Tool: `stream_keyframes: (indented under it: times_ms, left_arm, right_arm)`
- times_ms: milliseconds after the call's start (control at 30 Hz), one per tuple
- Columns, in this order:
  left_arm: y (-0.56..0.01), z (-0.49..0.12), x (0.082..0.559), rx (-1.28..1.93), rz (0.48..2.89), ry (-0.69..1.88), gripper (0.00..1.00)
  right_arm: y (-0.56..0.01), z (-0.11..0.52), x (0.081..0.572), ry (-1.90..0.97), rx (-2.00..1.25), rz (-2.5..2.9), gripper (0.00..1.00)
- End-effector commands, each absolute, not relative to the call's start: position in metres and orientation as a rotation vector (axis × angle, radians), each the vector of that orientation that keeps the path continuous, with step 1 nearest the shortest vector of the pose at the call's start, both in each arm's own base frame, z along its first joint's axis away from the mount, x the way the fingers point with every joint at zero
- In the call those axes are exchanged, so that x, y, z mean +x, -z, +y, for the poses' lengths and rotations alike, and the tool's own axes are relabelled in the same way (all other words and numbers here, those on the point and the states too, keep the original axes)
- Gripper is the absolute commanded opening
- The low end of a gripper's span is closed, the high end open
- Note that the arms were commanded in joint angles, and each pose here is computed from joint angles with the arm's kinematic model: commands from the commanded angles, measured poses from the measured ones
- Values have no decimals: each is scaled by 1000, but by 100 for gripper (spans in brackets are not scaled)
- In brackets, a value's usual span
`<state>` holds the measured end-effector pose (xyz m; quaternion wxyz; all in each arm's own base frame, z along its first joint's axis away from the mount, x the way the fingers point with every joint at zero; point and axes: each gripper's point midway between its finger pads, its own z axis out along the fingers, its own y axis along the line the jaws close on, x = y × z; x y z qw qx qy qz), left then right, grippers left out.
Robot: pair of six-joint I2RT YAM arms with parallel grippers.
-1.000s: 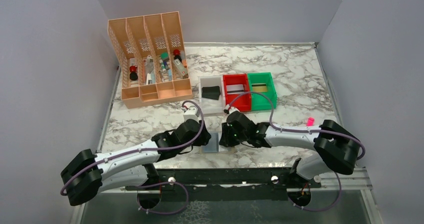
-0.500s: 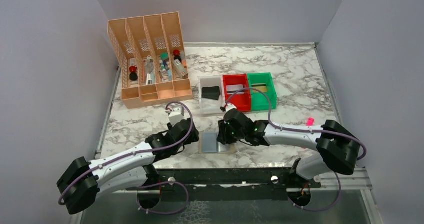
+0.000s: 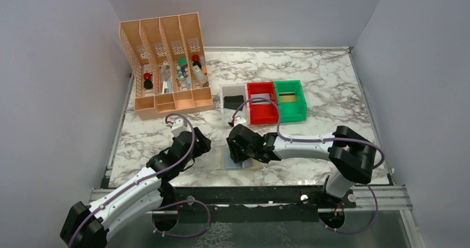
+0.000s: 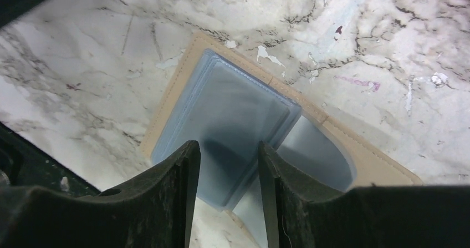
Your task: Take the credit cards out of the card holder
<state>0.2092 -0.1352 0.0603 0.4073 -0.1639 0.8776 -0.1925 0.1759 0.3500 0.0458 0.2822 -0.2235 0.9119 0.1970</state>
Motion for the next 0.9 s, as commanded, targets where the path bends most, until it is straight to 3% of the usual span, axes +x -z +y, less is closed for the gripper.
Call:
stream_keyframes:
  times_ms: [0, 100, 333, 567, 867]
  left_arm:
    - [-65, -131, 204, -419, 2183, 519, 65]
    - [-67, -132, 203, -417, 2171, 548, 65]
    - [-66, -134, 202, -405, 2179, 550, 65]
    - [-68, -147, 203, -354, 2190, 610, 65]
    - [-82, -183, 197, -178, 2191, 810, 66]
  right_arm:
    - [-22, 344, 175, -372, -665, 2460, 49]
    - [-3, 335, 175, -248, -668, 2485, 49]
    - [8, 310, 181, -82, -612, 2466, 23]
    - [-6, 320, 181, -169, -592, 2441, 2]
    - [-54, 350, 171, -565, -519, 2354, 1]
